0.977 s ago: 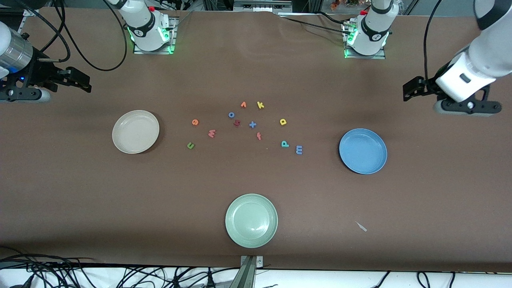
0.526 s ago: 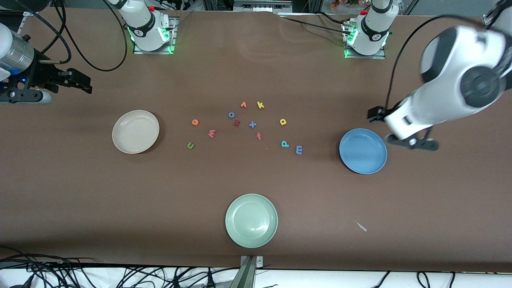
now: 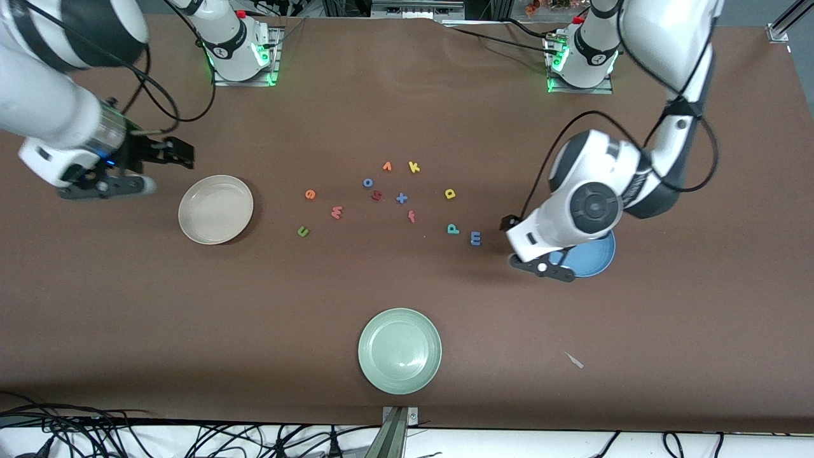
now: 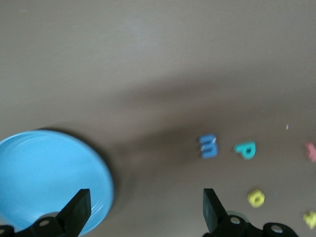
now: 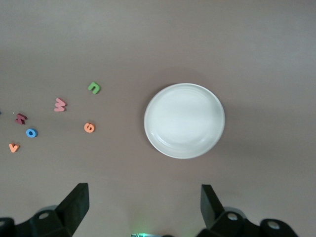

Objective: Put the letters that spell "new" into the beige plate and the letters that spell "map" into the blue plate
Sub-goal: 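Grasp the blue M and green n with the left and right grippers, then release the blue M into the blue plate with the left gripper, then drop the n on the white plate while the left gripper grasps the P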

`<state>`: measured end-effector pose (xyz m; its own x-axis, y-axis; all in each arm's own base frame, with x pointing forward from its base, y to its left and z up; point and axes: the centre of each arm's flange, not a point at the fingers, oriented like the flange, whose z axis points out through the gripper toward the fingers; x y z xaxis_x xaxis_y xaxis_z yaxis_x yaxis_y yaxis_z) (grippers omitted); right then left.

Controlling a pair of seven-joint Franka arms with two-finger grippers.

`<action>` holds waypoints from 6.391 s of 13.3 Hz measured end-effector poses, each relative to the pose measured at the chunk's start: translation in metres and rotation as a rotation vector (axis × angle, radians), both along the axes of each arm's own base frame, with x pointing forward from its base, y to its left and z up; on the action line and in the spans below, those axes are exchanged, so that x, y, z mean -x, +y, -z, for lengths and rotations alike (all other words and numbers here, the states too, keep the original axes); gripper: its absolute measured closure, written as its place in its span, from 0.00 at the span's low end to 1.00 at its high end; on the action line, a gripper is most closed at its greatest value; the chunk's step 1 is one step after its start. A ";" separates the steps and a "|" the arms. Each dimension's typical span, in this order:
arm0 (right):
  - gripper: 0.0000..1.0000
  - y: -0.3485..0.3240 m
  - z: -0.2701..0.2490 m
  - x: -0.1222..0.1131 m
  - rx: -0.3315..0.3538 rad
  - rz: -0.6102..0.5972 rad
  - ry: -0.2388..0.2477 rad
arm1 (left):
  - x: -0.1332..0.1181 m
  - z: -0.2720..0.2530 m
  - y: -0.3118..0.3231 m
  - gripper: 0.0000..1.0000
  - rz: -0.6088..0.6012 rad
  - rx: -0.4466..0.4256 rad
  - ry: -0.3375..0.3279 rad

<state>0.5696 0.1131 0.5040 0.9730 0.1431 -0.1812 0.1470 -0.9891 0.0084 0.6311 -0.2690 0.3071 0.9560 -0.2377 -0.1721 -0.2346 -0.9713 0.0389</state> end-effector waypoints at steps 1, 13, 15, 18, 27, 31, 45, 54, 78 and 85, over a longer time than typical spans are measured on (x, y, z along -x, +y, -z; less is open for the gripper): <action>0.00 0.013 0.013 -0.004 -0.001 -0.020 0.002 | 0.000 0.021 -0.008 0.00 -0.011 0.001 -0.002; 0.00 0.110 0.239 -0.017 0.022 0.445 -0.084 | 0.040 0.125 -0.062 0.16 -0.135 -0.032 0.006; 0.00 0.122 0.260 -0.007 0.021 0.472 -0.090 | 0.042 0.131 -0.060 0.23 -0.130 -0.035 -0.001; 0.00 0.129 0.288 0.000 0.004 0.478 -0.109 | 0.045 0.141 -0.059 0.26 -0.130 -0.033 -0.008; 0.03 0.132 0.324 0.021 -0.016 0.516 -0.148 | 0.031 0.121 -0.046 0.73 -0.153 -0.030 -0.033; 0.19 0.130 0.327 0.023 -0.011 0.517 -0.143 | 0.001 0.060 0.026 0.73 -0.099 -0.038 -0.005; 0.58 0.125 0.328 0.021 -0.013 0.531 -0.156 | -0.004 0.095 0.135 0.19 -0.013 -0.076 0.111; 0.74 0.126 0.326 0.019 -0.019 0.534 -0.166 | 0.048 0.069 -0.054 0.00 -0.378 -0.140 0.022; 0.15 -0.057 0.242 0.019 0.113 0.170 0.110 | 0.077 0.133 -0.127 0.68 -0.648 -0.089 -0.035; 0.00 0.002 0.226 0.020 0.079 0.200 0.094 | 0.071 0.130 -0.124 0.68 -0.656 -0.086 -0.040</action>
